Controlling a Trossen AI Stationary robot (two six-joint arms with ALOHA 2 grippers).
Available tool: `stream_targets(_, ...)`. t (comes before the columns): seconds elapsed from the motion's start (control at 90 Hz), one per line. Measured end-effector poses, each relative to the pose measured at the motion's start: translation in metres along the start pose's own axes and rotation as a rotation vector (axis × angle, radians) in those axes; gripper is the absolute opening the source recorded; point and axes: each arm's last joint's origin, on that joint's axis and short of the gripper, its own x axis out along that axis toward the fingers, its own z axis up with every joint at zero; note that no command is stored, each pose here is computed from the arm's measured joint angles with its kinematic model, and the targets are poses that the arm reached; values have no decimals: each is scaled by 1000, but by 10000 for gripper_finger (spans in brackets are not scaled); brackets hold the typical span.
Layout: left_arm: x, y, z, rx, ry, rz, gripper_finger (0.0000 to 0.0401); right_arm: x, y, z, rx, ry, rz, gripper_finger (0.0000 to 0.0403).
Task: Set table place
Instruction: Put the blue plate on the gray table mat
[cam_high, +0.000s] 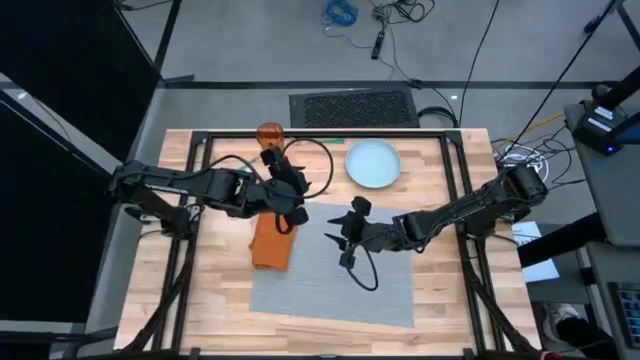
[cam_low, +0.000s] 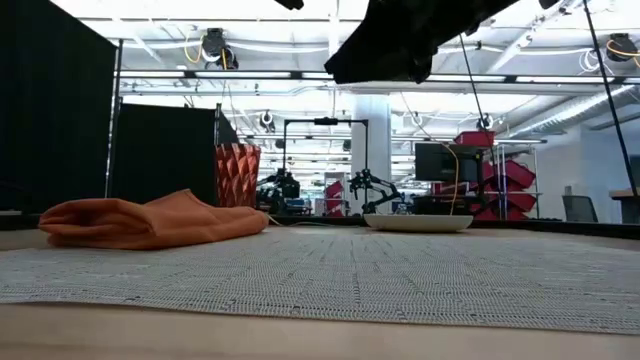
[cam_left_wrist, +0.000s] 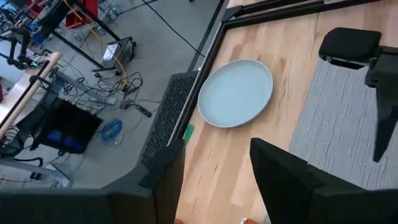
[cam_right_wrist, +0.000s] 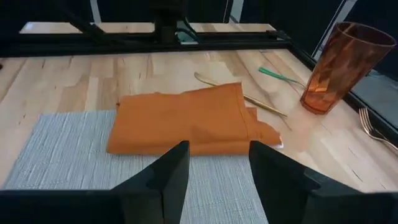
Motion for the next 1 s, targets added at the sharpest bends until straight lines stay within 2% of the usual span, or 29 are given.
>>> stream_targets(0.133, 0, 0, 0, 4, -1, -2, 169, 0, 0, 1, -23, -5, 1, 153)
stream_targets(0.189, 1, 0, 1, -56, -7, -13, 169, 0, 1, 1, 15, -7, 24, 153)
stream_targets(0.222, 3, 0, 1, -93, -5, -26, 169, 1, 1, 2, 48, -2, 97, 153)
stream_targets(0.278, 6, 1, 0, -157, 11, -73, 169, 3, 2, 7, 104, -12, 307, 153)
stream_targets(0.344, 9, 2, -5, -173, 62, -135, 169, 4, 2, 17, 162, -59, 540, 153)
stream_targets(0.4, 10, 3, -10, -158, 113, -169, 169, 5, 1, 18, 180, -32, 649, 153)
stream_targets(0.433, 10, 3, -13, -159, 145, -179, 169, 5, -4, 14, 175, 29, 670, 153)
stream_targets(0.467, 10, 4, -16, -163, 179, -178, 169, 7, -11, 7, 173, 118, 643, 153)
stream_targets(0.5, 10, 4, -20, -165, 213, -173, 169, 8, -21, 0, 185, 213, 565, 153)
stream_targets(0.611, 6, 5, -31, -168, 319, -147, 169, 7, -63, -23, 165, 511, 92, 153)
stream_targets(0.678, 3, 6, -37, -149, 369, -97, 169, 4, -78, -32, 121, 600, -85, 153)
stream_targets(0.733, 1, 8, -42, -121, 400, -32, 169, 4, -84, -31, 103, 603, -145, 153)
stream_targets(0.811, -2, 11, -49, -82, 444, 56, 169, 6, -88, -32, 95, 613, -158, 153)
stream_targets(0.922, -4, 15, -61, -50, 535, 120, 169, 8, -92, -37, 55, 655, -192, 153)
stream_targets(1.0, -5, 14, -69, -31, 587, 143, 169, 11, -96, -40, -2, 713, -262, 153)
